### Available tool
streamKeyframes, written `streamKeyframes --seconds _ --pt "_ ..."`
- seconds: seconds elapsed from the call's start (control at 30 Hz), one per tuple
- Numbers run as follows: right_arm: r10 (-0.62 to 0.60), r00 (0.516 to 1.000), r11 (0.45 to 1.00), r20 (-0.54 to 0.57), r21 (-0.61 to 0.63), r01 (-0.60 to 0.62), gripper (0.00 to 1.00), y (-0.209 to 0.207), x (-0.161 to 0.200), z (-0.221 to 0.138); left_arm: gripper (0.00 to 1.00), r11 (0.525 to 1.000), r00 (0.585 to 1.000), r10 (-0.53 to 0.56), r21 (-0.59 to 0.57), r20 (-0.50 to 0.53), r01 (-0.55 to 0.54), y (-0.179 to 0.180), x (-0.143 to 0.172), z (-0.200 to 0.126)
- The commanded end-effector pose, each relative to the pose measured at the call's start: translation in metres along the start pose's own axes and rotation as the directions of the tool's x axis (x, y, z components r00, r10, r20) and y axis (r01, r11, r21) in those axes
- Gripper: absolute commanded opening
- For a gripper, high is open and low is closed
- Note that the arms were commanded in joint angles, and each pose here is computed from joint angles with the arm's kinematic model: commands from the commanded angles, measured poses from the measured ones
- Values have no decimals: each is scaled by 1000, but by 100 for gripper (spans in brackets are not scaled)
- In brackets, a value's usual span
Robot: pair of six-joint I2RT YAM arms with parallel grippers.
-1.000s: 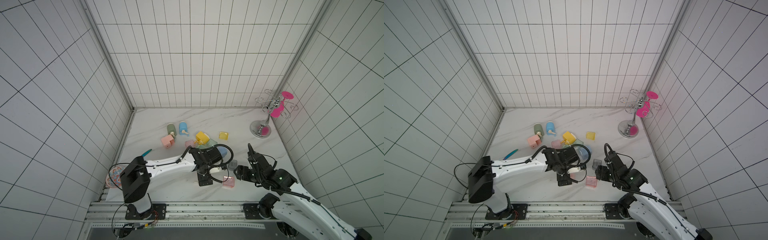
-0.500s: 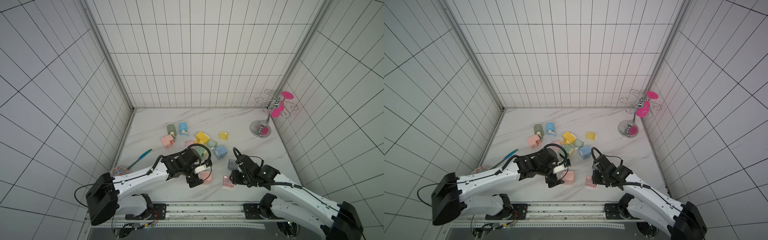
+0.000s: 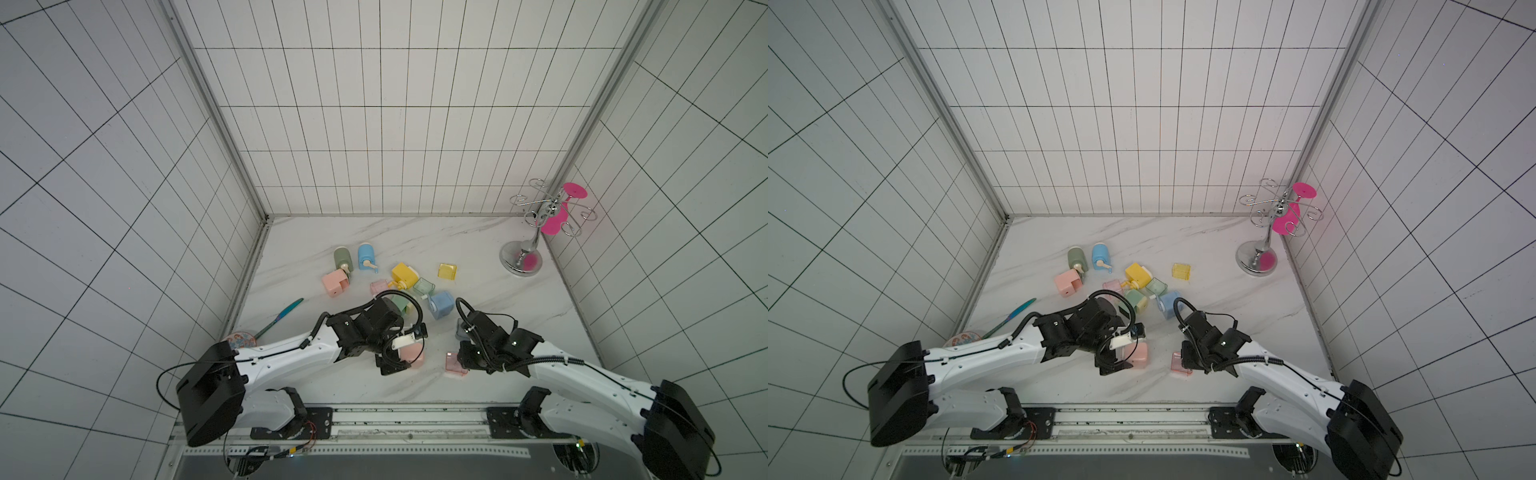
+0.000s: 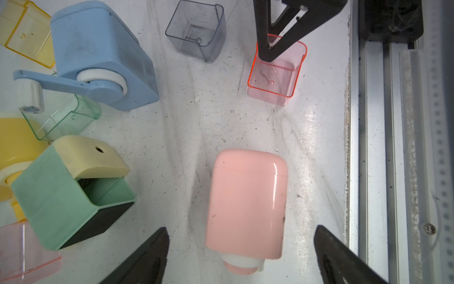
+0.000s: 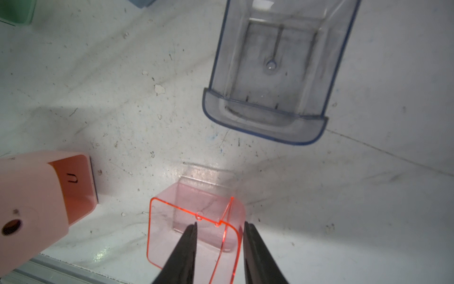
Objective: Put the tray back into the pencil sharpener
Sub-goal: Close the container of the pencil sharpener.
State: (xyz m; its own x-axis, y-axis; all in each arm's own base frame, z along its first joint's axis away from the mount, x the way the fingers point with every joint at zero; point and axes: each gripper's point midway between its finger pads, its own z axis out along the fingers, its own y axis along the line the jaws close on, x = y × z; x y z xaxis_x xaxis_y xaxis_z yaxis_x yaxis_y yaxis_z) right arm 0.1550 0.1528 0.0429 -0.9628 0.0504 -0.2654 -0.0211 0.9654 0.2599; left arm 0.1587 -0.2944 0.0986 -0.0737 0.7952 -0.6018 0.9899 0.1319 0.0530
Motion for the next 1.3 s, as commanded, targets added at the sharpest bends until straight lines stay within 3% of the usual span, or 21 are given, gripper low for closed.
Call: streamKeyframes --seconds 0.0,0.4,0.73,1.27 --pt "18 1000 999 -3 30 -18 36 -8 7 6 91 999 999 50 4 17 -50 -3 -4 6" --pt "31 1000 999 -1 -38 -31 38 13 6 12 84 995 994 97 -9 -42 -98 -5 3 22" --pt "76 997 996 29 -54 -74 43 0 15 6 76 996 995 89 24 -53 -88 -9 6 31" --pt "24 1000 992 -14 -122 -25 30 30 10 18 59 994 993 93 67 -72 -88 -19 12 42"
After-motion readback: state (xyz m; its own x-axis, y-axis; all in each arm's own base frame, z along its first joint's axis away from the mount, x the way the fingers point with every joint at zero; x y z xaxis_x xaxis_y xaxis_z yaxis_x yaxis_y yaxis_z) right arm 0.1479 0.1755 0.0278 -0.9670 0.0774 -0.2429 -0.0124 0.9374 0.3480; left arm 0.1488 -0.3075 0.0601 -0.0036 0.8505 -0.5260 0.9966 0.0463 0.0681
